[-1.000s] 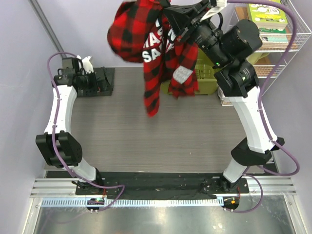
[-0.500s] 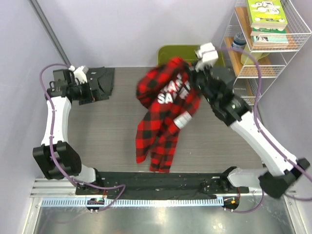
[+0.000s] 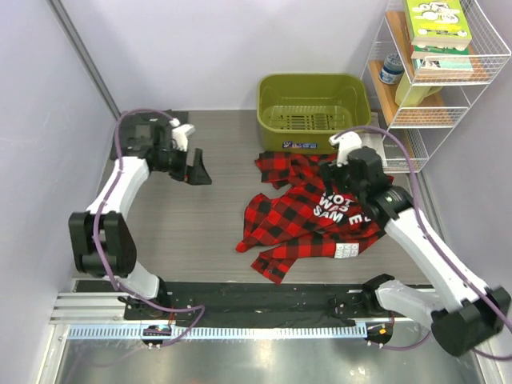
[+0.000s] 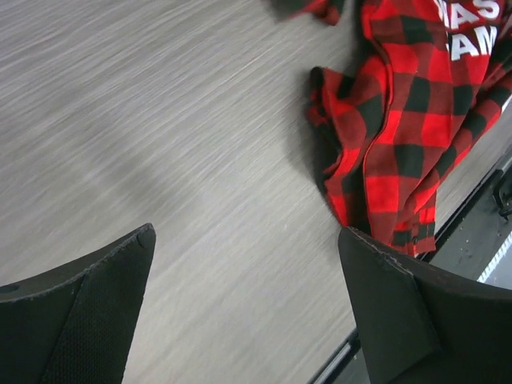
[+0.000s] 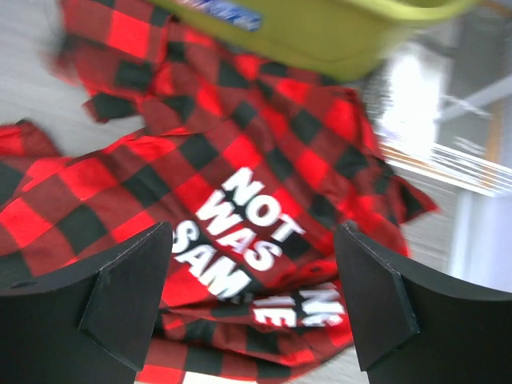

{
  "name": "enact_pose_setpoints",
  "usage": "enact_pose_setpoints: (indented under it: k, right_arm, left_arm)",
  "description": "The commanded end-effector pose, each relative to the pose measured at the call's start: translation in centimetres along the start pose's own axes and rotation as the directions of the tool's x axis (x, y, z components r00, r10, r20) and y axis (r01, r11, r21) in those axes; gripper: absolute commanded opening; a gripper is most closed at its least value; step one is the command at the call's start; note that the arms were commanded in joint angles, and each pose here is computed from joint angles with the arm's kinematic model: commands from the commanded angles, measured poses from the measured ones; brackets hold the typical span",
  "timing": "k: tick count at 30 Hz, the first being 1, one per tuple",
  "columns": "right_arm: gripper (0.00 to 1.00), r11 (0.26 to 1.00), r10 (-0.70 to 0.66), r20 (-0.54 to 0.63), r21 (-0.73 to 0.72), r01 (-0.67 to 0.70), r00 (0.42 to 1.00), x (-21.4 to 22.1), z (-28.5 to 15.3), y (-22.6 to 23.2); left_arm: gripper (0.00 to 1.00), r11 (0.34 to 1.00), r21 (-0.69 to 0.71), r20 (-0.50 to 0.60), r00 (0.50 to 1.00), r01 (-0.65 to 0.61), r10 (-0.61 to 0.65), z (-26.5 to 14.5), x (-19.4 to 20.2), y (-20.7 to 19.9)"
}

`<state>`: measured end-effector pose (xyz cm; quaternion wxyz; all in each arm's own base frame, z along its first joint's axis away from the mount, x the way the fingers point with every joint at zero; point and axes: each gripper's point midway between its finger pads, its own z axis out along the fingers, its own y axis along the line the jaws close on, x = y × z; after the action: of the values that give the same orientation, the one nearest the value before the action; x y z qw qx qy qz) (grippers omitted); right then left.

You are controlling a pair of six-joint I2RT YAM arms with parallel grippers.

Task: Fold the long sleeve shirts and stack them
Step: Move the shirt to the center of the board

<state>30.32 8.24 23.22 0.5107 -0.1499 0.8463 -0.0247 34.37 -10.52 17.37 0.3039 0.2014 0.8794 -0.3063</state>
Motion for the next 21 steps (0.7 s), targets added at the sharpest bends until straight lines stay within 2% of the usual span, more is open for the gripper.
enact_pose_setpoints:
  k: [1, 4, 6, 9, 10, 11, 12, 13, 14, 15, 17, 21]
  right_arm:
    - [0.86, 0.982, -0.023, 0.001, -0.188, 0.022, 1.0, -2.3, 4.1, 4.0]
    - [0.81, 0.931, -0.103, -0.032, -0.354, 0.085, 0.994, -1.6, 7.6, 7.5]
    - [0.82, 0.897, -0.161, -0.027, -0.421, 0.135, 0.987, -1.7, 9.2, 8.7]
    - [0.81, 0.869, -0.207, -0.077, -0.473, 0.147, 0.975, 0.2, 12.0, 10.1]
    - [0.78, 0.857, -0.234, -0.131, -0.495, 0.141, 0.963, 2.2, 13.3, 10.7]
    - [0.76, 0.839, -0.238, -0.133, -0.527, 0.135, 0.962, 2.1, 13.6, 11.4]
    - [0.74, 0.821, -0.249, -0.15, -0.557, 0.127, 0.957, 2.8, 13.8, 12.0]
    - [0.72, 0.796, -0.275, -0.211, -0.596, 0.1, 0.938, 4.9, 14.0, 12.9]
    - [0.64, 0.772, -0.283, -0.228, -0.631, 0.08, 0.932, 5.5, 13.8, 13.8]
    - [0.62, 0.749, -0.298, -0.256, -0.66, 0.059, 0.919, 6.5, 13.5, 14.6]
    - [0.58, 0.711, -0.341, -0.317, -0.703, 0.022, 0.885, 9.6, 12.6, 16.3]
    - [0.54, 0.661, -0.375, -0.323, -0.75, 0.006, 0.869, 12.0, 11.5, 19.9]
  left_arm:
    - [0.93, 0.995, 0.093, 0.138, 0.99, -0.043, 0.03, 4.7, -4.8, -1.1]
    - [0.93, 0.989, 0.136, 0.165, 0.983, 0.055, -0.078, 6.2, -6.1, -0.7]
    - [0.92, 0.989, 0.142, 0.164, 0.984, 0.048, -0.071, 5.9, -6.9, -0.8]
    - [0.92, 0.996, 0.09, 0.141, 0.99, 0.005, -0.017, 4.9, -6.3, -0.6]
    - [0.92, 0.997, 0.074, 0.129, 0.992, -0.005, -0.004, 4.6, -5.8, -0.6]
    - [0.92, 0.998, 0.065, 0.081, 0.997, 0.007, -0.012, 4.4, -4.4, -0.5]
    - [0.92, 0.998, 0.053, 0.063, 0.998, -0.034, 0.03, 4.1, -3.9, -0.4]
    - [0.92, 0.998, 0.053, 0.038, 0.999, -0.034, 0.032, 3.7, -3.2, -0.6]
    - [0.91, 0.998, 0.056, -0.003, 1.0, -0.003, 0.003, 2.9, -2.1, -0.7]
    - [0.91, 0.998, 0.067, -0.025, 1.0, -0.017, 0.019, 2.3, -1.4, -0.8]
    - [0.91, 0.997, 0.072, -0.04, 0.999, -0.004, 0.006, 0.8, -0.7, -0.7]
    - [0.89, 0.993, 0.098, -0.135, 0.989, 0.068, -0.055, -2.6, 3.1, -0.8]
